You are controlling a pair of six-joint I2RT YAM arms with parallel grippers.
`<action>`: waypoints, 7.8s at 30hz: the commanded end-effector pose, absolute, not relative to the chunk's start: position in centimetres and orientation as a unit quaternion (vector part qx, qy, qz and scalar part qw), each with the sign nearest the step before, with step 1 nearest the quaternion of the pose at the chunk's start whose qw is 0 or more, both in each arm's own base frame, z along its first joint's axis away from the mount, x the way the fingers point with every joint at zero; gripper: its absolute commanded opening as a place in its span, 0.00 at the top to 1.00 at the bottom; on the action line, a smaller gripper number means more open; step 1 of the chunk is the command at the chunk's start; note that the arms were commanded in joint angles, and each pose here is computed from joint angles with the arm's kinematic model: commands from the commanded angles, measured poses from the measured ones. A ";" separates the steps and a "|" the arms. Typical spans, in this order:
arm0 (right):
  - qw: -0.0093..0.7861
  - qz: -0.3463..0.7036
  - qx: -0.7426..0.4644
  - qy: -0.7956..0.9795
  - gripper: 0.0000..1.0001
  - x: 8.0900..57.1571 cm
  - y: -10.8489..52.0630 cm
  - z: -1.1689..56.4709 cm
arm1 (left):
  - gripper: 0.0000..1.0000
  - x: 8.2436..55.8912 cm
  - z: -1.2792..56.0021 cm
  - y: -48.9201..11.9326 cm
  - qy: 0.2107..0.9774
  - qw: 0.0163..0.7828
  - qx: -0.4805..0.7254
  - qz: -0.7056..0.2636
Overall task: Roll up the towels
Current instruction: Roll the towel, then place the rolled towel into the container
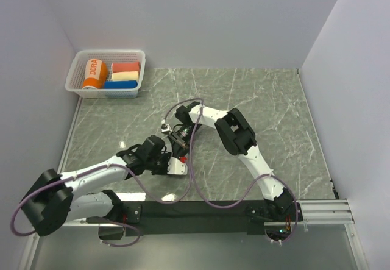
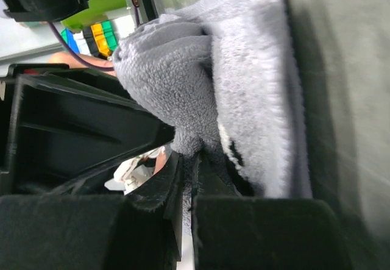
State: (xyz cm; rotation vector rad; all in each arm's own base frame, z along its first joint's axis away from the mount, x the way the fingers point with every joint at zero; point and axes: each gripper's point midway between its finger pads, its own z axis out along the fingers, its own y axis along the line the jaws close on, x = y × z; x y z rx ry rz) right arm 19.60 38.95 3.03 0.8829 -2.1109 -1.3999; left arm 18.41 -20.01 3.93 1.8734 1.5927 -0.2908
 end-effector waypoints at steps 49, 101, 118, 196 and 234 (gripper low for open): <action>-0.396 -0.086 0.608 -0.682 0.29 25.0 31.5 14.0 | 0.94 27.5 -3.1 -20.8 0.751 -0.082 0.514 -0.407; 0.181 -0.408 0.461 -0.767 1.00 19.3 33.7 -3.1 | 0.27 27.3 15.2 -7.5 0.732 0.407 0.536 -0.111; 0.250 -0.456 0.345 -0.781 1.00 20.2 33.9 -5.4 | 0.11 21.1 8.0 -20.7 0.522 0.413 0.738 -0.115; -0.015 -0.527 0.181 -0.830 0.18 30.5 16.1 12.4 | 0.99 41.8 24.4 -9.7 0.834 0.369 0.295 -0.287; 0.017 -0.552 0.145 -0.821 0.11 29.5 16.3 9.1 | 1.00 63.7 17.6 2.1 0.849 0.504 -0.049 -0.154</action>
